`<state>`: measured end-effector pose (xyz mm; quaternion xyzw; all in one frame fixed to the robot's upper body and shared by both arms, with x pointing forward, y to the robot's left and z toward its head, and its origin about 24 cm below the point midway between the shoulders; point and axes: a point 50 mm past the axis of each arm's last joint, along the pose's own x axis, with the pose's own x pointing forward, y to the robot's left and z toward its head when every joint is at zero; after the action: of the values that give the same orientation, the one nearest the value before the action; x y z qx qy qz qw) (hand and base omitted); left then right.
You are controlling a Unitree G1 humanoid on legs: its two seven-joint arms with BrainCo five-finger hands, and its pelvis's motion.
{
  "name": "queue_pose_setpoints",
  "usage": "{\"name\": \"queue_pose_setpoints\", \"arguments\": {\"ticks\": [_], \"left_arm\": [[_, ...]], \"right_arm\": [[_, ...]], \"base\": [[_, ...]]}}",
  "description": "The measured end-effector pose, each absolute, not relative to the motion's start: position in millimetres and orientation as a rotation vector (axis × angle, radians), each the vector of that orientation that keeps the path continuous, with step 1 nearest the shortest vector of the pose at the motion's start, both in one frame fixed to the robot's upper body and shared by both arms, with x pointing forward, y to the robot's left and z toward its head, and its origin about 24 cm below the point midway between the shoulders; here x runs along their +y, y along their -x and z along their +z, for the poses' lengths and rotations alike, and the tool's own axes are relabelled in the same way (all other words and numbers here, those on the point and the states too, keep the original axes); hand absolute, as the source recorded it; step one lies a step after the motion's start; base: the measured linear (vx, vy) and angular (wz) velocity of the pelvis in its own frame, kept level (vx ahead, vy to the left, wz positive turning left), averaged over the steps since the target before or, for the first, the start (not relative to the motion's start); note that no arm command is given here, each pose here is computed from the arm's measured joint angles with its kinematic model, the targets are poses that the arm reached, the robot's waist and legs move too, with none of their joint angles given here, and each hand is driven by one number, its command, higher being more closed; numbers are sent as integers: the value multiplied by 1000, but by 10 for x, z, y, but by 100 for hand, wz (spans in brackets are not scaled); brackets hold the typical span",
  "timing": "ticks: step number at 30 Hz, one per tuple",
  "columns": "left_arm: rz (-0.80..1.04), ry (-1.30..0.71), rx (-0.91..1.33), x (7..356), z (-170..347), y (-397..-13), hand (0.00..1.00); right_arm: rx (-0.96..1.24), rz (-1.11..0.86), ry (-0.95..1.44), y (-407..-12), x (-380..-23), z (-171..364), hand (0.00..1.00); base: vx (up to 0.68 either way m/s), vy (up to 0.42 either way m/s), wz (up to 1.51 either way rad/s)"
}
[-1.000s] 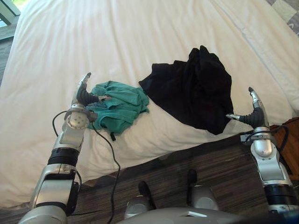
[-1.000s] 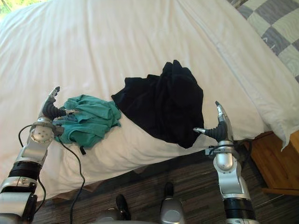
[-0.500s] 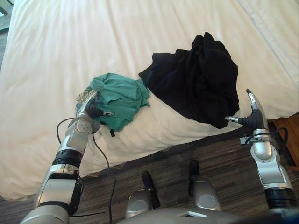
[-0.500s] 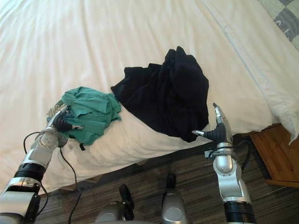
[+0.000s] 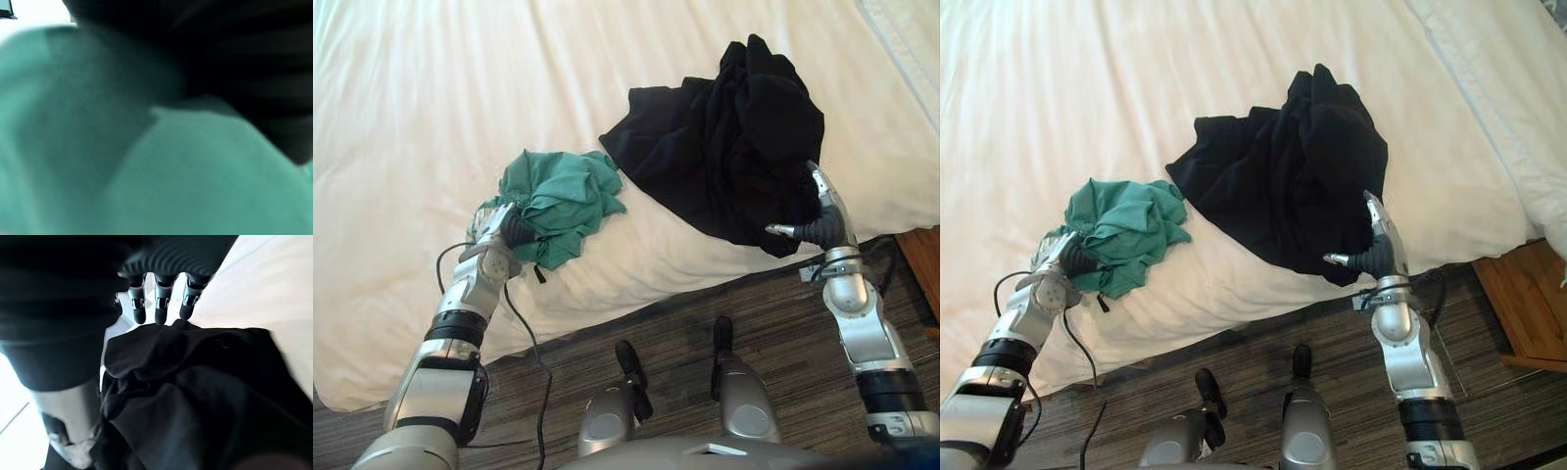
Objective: Tidy the bed and pick cloth on bed and put in laundry
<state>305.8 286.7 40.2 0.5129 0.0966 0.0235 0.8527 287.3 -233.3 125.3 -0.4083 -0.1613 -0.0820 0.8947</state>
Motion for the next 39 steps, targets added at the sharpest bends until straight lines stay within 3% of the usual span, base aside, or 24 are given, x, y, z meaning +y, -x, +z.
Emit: {"name": "queue_pose_setpoints", "arguments": {"ticks": [10, 19, 32, 39], "left_arm": [[-141, -651, 223, 2571, -80, -2329, 100], [-353, -337, 573, 2092, -804, -1306, 100], [-319, -233, 505, 1960, -721, -1370, 100], [-347, -189, 487, 1818, -704, -1379, 100]], "right_arm": [[-341, -216, 1118, -3152, -2722, 1700, 0], [-258, -405, 1326, -3269, -3311, 2294, 0], [-252, -694, 1357, -3263, -3715, 3397, 0], [-285, -728, 1192, -3242, -3769, 3451, 0]], "base": [[24, -2, 19], [25, 3, 13], [-44, 24, 7], [-7, 6, 3]]}}
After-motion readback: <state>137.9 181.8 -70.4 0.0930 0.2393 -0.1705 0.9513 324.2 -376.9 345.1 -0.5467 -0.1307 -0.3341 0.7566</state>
